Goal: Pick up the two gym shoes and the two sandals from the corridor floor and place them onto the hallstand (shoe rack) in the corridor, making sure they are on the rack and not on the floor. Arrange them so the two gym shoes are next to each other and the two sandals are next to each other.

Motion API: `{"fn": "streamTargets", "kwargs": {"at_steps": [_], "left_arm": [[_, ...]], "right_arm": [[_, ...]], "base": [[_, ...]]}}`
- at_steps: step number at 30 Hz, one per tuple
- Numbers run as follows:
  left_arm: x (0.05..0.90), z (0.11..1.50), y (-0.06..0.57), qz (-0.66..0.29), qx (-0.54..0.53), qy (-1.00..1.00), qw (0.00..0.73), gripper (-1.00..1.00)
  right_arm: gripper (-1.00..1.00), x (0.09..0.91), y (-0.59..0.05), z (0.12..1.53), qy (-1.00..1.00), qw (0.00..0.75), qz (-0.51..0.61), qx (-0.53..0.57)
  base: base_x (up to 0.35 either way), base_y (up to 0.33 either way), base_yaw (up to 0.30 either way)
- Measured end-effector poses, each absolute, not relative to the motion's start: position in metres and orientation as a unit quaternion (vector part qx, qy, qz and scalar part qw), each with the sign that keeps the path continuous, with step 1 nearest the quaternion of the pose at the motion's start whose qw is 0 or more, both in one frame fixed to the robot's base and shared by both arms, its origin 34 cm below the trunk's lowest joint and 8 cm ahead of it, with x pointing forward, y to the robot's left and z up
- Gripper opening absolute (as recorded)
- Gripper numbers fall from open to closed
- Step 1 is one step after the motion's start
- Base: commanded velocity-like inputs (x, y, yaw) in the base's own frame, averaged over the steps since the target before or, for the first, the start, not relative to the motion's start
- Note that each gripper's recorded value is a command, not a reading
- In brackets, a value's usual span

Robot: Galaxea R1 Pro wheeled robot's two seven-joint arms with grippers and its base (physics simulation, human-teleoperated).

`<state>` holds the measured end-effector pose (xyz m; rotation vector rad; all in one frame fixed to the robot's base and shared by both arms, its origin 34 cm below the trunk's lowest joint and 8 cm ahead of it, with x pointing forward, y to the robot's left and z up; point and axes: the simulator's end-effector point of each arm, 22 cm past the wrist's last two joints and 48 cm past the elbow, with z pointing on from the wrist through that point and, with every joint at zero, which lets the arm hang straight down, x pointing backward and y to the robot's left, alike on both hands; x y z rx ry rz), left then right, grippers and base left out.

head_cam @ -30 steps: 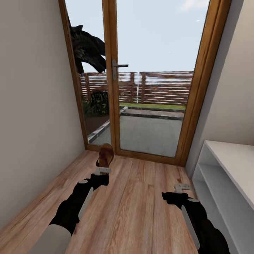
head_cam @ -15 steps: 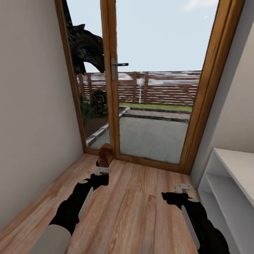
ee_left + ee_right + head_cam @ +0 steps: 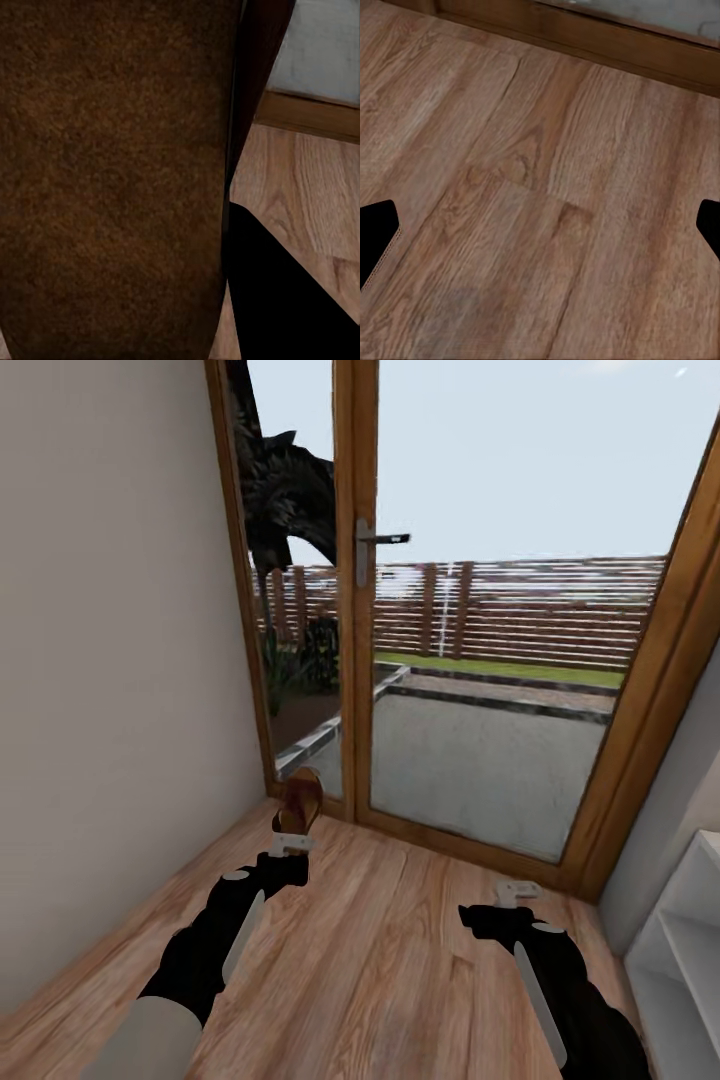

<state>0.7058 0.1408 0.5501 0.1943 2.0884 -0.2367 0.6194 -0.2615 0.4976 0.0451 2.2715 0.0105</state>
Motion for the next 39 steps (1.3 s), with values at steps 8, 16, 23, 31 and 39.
{"fn": "streamTargets", "kwargs": {"at_steps": [8,16,23,31,39], "left_arm": [[0.706,0.55,0.141,-0.098,0.08,0.861,0.492,-1.0],[0.706,0.55,0.141,-0.098,0.08,0.861,0.492,-1.0],[0.706,0.548,0.141,-0.098,0.079,0.862,0.491,-1.0],[0.706,0.543,0.141,-0.098,0.079,0.864,0.488,-1.0],[0.706,0.538,0.141,-0.098,0.079,0.866,0.484,-1.0]], "right_arm": [[1.0,0.619,-0.262,0.498,0.907,0.421,0.004,0.018],[1.0,0.619,-0.262,0.497,0.907,0.421,0.004,0.018],[1.0,0.619,-0.262,0.496,0.907,0.42,0.004,0.018],[1.0,0.619,-0.262,0.492,0.909,0.416,0.004,0.018],[1.0,0.619,-0.262,0.487,0.911,0.412,0.004,0.018]], "base": [[0.224,-0.137,0.296],[0.059,-0.024,0.296],[0.003,-0.001,0.285],[0.0,0.0,0.256],[0.007,-0.007,0.253]]}}
